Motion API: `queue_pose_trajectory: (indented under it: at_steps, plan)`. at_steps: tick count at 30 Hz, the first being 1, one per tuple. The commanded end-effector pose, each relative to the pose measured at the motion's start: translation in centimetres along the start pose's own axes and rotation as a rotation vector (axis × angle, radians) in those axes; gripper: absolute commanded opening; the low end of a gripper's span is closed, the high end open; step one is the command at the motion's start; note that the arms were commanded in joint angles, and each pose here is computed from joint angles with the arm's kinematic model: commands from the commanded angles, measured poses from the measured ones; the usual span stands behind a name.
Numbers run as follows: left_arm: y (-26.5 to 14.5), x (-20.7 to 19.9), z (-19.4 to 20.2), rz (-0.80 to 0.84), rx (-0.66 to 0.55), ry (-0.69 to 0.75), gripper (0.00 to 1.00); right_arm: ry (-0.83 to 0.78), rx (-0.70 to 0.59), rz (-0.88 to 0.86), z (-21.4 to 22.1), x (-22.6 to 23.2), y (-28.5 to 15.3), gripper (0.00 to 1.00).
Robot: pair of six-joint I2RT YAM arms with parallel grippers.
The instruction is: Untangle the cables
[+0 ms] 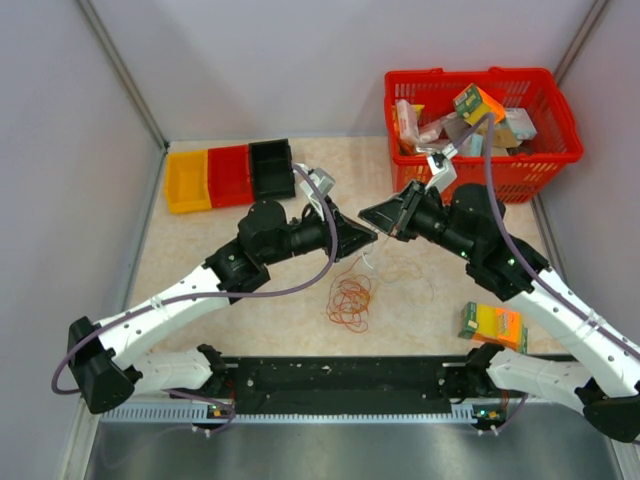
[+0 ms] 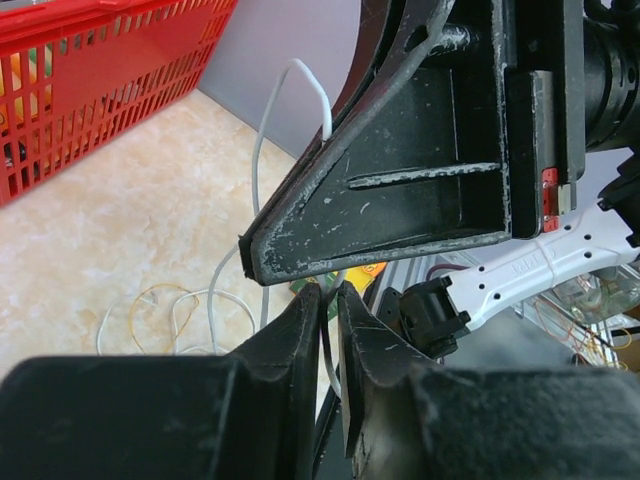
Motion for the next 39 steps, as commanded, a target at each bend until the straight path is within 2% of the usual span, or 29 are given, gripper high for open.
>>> queue_pose_trajectory:
  at_steps: [1, 2, 3, 4, 7, 9, 11, 13, 17, 20, 24, 25, 29, 31, 32, 33, 34, 37, 39]
  plan:
    - [-0.1, -1.6, -1.6, 0.051, -0.05, 0.042, 0.13, 0.004, -0.026, -0.042, -0.4, 0.4, 0.4, 0.0]
    - [-0.2, -1.4, -1.6, 0.036, -0.055, 0.045, 0.08, -0.004, -0.024, -0.048, -0.3, 0.4, 0.4, 0.01]
    - [-0.4, -1.5, -1.8, 0.021, -0.066, 0.055, 0.06, -0.029, -0.02, -0.054, -0.3, 0.3, 0.3, 0.08]
    - [-0.5, -1.4, -2.0, 0.002, -0.077, 0.062, 0.02, -0.053, -0.02, -0.057, -0.2, 0.2, 0.2, 0.18]
    - [-1.3, -1.0, -2.8, -0.094, -0.154, 0.078, 0.0, -0.149, -0.025, -0.049, 0.2, -0.4, -0.8, 0.58]
    - [-1.9, -0.9, -3.5, -0.16, -0.215, 0.065, 0.0, -0.232, -0.023, 0.023, 1.1, -1.8, -2.0, 0.71]
    - [-2.6, -0.8, -4.1, -0.229, -0.281, 0.036, 0.0, -0.3, -0.021, 0.101, 2.7, -3.9, -3.1, 0.77]
    - [-3.2, -1.2, -4.6, -0.24, -0.314, 0.013, 0.0, -0.354, -0.013, 0.116, 4.8, -5.7, -3.8, 0.79]
    - [-3.5, -2.2, -5.4, -0.227, -0.347, -0.033, 0.0, -0.364, -0.001, -0.073, 9.2, -7.1, -2.5, 0.79]
    - [-3.7, -3.0, -6.1, -0.217, -0.367, -0.053, 0.0, -0.385, -0.037, -0.156, 11.3, -6.5, -0.8, 0.79]
    - [-4.1, -3.5, -6.5, -0.219, -0.371, -0.073, 0.0, -0.46, -0.015, -0.134, 13.0, -5.8, 2.4, 0.79]
    - [-4.1, -3.7, -6.7, -0.219, -0.376, -0.076, 0.0, -0.456, 0.022, -0.127, 13.6, -6.0, 3.5, 0.78]
    - [-4.3, -3.6, -6.6, -0.233, -0.376, -0.081, 0.0, -0.418, 0.004, -0.101, 14.2, -5.8, 5.4, 0.7]
    - [-4.5, -3.9, -6.8, -0.224, -0.382, -0.084, 0.0, -0.391, -0.026, -0.068, 14.6, -6.5, 5.7, 0.61]
    - [-4.6, -3.9, -6.7, -0.225, -0.382, -0.082, 0.0, -0.375, -0.042, -0.054, 15.0, -6.9, 5.7, 0.43]
    - [-4.6, -4.0, -6.9, -0.218, -0.384, -0.074, 0.0, -0.356, -0.059, -0.041, 15.2, -7.3, 5.7, 0.19]
    - [-4.8, -4.2, -7.1, -0.219, -0.393, -0.06, 0.0, -0.336, -0.062, -0.029, 15.6, -7.6, 5.6, 0.02]
    - [-5.2, -4.4, -7.7, -0.238, -0.417, -0.035, 0.0, -0.309, -0.095, -0.042, 16.6, -8.5, 5.2, 0.0]
    - [-5.6, -4.6, -8.1, -0.247, -0.432, 0.009, 0.0, -0.283, -0.078, 0.013, 17.3, -9.4, 4.8, 0.0]
Point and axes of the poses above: each gripper's point midway between its finger pads, its own y axis out along the fingers, its own x axis along the line the jaws close on, z = x × y, the point moved 9 cm from there along -y, back along the fingers, and after that the axes turned 14 degrees about -y, right-handed, at the moved point
